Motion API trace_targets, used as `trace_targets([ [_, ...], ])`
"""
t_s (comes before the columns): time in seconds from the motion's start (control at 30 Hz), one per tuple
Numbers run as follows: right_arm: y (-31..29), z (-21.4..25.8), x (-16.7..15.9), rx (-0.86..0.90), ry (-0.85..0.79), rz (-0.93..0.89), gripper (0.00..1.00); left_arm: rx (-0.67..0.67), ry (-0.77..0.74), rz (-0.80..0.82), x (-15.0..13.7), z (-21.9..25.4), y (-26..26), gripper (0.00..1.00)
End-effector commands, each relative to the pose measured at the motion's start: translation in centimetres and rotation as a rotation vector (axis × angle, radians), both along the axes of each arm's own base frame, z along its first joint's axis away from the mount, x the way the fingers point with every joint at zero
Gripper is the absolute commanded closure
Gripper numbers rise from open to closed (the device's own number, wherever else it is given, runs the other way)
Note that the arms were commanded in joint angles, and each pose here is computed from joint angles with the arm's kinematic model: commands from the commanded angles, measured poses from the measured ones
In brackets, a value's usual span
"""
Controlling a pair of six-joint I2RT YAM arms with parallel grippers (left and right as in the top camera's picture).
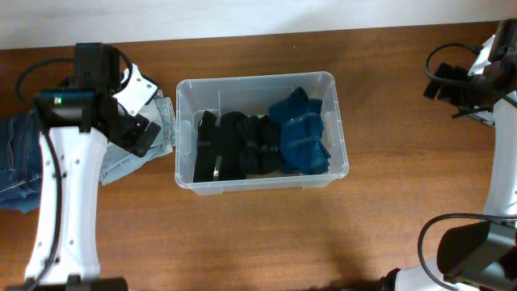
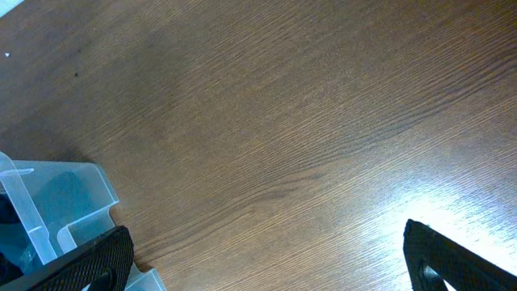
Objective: Pack container
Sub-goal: 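Reach the left gripper to the folded light-blue jeans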
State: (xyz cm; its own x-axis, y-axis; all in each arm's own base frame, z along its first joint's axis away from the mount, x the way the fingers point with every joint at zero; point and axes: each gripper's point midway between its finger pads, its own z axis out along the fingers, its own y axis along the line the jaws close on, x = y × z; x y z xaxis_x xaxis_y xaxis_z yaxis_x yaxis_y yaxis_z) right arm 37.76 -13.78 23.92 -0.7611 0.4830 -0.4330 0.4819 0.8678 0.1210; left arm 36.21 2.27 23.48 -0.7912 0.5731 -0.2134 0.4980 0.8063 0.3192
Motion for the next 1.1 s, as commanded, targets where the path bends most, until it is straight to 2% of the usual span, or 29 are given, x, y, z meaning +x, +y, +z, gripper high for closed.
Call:
trace_targets([
  [0.0, -0.3, 0.4, -0.1, -0.014, -0.007, -0.001, 0.01, -0.082, 0.027, -0.168, 0.8, -0.8, -0.7, 0.0],
  [0.23, -0.3, 0.4, -0.1, -0.014, -0.006, -0.001, 0.01, -0.24, -0.05, -0.27, 1.9, -0.5, 0.3, 0.0],
  [0.53, -0.3, 0.4, -0.1, -0.014, -0.006, -0.001, 0.02, -0.216, -0.01, -0.373, 2.5, -3.9, 0.8, 0.0],
  [1.07, -0.3, 0.4, -0.1, -0.014, -0.006, 0.0, 0.01, -0.255, 0.091, -0.354, 4.5, -10.6, 1.5, 0.0],
])
